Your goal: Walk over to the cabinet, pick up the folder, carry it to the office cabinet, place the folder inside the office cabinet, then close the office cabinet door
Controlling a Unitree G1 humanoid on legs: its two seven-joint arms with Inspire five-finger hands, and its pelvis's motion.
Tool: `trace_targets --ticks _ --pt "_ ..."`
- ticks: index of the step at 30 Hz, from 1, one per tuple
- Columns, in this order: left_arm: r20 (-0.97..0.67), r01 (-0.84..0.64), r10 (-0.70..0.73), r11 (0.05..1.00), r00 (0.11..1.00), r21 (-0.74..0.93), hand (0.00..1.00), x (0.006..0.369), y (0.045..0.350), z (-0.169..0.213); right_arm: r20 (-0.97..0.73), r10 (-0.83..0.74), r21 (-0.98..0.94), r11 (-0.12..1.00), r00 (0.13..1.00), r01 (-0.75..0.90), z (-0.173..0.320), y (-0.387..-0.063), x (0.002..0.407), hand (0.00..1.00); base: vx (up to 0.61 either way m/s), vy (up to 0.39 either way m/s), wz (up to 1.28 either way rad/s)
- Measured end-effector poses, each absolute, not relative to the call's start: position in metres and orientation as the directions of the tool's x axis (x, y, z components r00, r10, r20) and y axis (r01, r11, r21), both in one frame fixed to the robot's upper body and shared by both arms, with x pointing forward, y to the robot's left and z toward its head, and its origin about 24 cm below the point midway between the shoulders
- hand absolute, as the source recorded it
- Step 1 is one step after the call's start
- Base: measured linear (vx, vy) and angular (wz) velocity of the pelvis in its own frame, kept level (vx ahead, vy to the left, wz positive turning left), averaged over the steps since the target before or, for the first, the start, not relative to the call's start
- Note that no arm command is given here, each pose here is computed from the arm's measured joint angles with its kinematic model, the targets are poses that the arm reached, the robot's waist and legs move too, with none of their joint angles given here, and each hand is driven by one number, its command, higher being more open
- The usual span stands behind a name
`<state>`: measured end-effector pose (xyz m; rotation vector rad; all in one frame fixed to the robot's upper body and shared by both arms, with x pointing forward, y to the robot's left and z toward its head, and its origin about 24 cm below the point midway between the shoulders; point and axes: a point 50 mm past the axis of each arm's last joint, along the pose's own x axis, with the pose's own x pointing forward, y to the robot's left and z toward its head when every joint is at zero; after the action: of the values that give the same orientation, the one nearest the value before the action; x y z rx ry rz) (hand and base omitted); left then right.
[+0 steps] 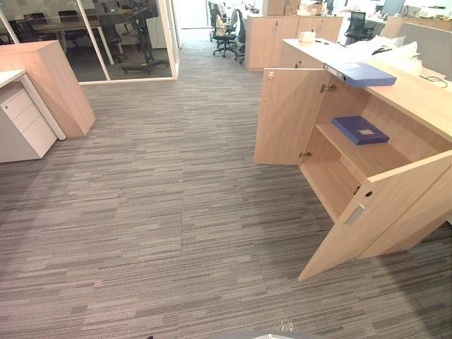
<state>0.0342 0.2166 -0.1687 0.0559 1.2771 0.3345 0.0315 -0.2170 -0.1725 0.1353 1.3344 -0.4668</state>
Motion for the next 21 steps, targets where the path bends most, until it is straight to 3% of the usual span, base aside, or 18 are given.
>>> trace_targets --ticks 7,21 --pt "-0.939 -0.287 0.23 0.945 0.257 0.153 1.0 0.0346 0.216 -0.1692 -0.957 -0.234 -0.142 0.892 0.171 0.429 -0.1724 -0.217 0.0362 1.0 0.01 -0.007 0.0" --pt "-0.927 -0.209 0.261 0.955 0.267 0.209 1.0 0.0374 0.2151 -0.1688 -0.932 -0.318 -0.215 0.868 0.171 0.447 -0.1703 -0.2191 0.037 1.0 -0.02 -0.01 -0.02"
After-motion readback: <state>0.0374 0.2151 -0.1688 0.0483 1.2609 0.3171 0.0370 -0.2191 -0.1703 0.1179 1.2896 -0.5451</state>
